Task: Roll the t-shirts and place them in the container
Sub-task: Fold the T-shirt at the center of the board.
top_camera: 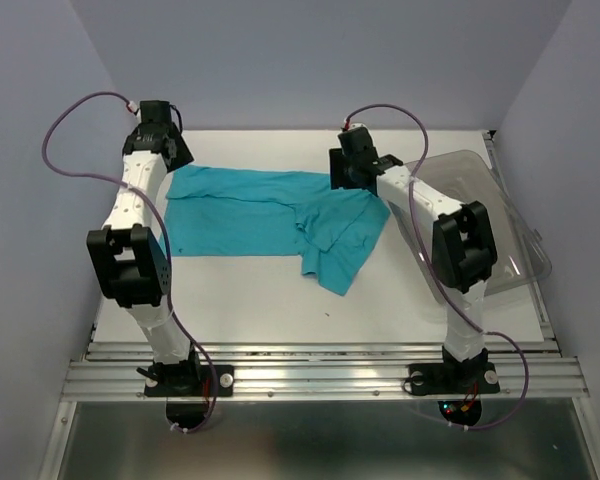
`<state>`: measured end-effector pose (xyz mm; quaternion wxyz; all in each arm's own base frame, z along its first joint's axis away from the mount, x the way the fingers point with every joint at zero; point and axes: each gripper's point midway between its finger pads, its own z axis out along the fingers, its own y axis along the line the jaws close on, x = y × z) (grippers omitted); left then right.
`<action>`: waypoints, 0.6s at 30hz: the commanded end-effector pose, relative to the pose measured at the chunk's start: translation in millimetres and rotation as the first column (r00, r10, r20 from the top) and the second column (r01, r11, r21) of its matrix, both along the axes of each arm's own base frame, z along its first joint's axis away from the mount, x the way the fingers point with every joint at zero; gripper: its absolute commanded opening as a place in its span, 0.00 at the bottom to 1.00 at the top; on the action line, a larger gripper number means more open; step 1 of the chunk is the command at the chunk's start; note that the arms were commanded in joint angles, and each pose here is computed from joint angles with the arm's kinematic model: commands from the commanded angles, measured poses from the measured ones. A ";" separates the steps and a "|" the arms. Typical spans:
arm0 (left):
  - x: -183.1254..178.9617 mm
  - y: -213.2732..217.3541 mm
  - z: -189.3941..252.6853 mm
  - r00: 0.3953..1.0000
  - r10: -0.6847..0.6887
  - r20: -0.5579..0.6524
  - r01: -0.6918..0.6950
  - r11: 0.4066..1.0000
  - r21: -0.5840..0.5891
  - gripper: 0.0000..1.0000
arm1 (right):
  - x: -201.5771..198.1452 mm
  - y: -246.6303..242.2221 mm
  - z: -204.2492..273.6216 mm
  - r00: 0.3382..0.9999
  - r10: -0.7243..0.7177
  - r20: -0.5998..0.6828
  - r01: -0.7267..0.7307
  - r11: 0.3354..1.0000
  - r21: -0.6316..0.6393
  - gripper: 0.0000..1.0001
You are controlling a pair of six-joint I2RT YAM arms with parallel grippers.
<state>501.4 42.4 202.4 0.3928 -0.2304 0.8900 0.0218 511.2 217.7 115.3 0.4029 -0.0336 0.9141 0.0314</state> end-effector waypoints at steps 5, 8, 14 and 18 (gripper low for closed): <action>-86.2 6.9 -65.1 0.986 0.085 -0.142 -0.086 0.996 -0.002 0.56 | -96.2 41.7 -12.6 0.988 0.124 -0.094 -0.115 0.989 0.091 0.63; -115.4 7.8 -82.3 0.978 0.114 -0.175 -0.117 0.993 -0.007 0.56 | -130.5 42.5 -19.1 0.982 0.136 -0.128 -0.121 0.986 0.117 0.63; -158.2 29.2 -112.1 0.953 0.206 -0.221 -0.222 0.974 -0.048 0.58 | -167.5 27.3 -12.9 0.980 0.134 -0.150 -0.106 0.979 0.177 0.63; -166.6 44.4 -128.1 0.936 0.248 -0.248 -0.275 0.958 -0.080 0.64 | -179.1 21.8 -13.1 0.978 0.139 -0.156 -0.109 0.976 0.187 0.63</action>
